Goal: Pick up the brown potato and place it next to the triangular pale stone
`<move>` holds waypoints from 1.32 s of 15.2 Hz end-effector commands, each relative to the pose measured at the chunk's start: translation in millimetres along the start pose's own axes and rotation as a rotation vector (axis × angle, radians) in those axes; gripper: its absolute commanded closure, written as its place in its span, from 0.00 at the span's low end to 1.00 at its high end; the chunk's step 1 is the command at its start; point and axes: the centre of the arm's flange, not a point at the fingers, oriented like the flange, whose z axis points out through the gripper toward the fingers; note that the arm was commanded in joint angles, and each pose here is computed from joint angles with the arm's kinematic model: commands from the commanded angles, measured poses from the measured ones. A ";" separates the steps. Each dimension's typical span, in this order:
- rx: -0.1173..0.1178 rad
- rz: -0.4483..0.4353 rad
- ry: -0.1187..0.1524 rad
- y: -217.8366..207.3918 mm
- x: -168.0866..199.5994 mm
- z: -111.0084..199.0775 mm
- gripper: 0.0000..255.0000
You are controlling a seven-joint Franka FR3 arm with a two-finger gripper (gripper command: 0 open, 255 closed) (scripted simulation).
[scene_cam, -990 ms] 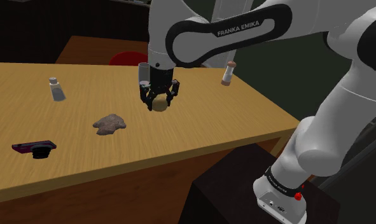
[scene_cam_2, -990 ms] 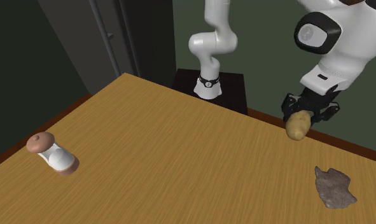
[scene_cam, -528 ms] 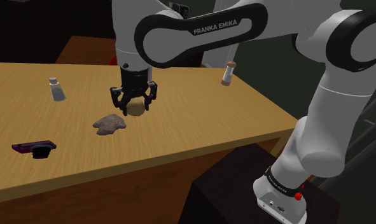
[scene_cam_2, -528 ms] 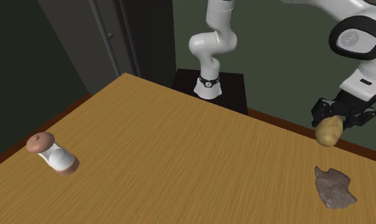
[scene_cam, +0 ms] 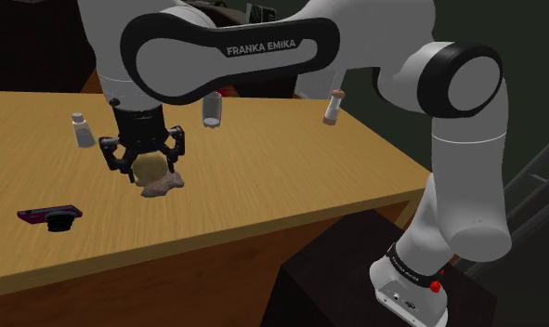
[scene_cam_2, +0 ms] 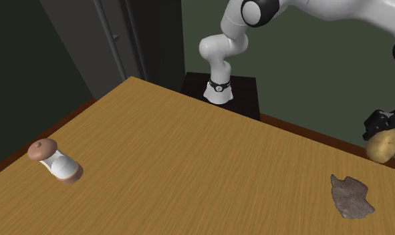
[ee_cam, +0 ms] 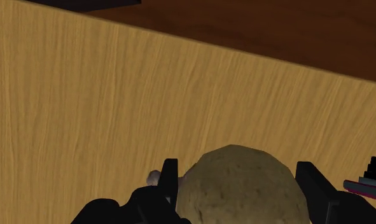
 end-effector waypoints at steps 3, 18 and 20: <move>0.000 0.002 0.001 -10.2 -0.5 13.4 1.00; 0.000 0.002 0.001 -12.7 -3.2 92.5 1.00; 0.000 0.002 0.001 -13.0 -3.6 103.1 1.00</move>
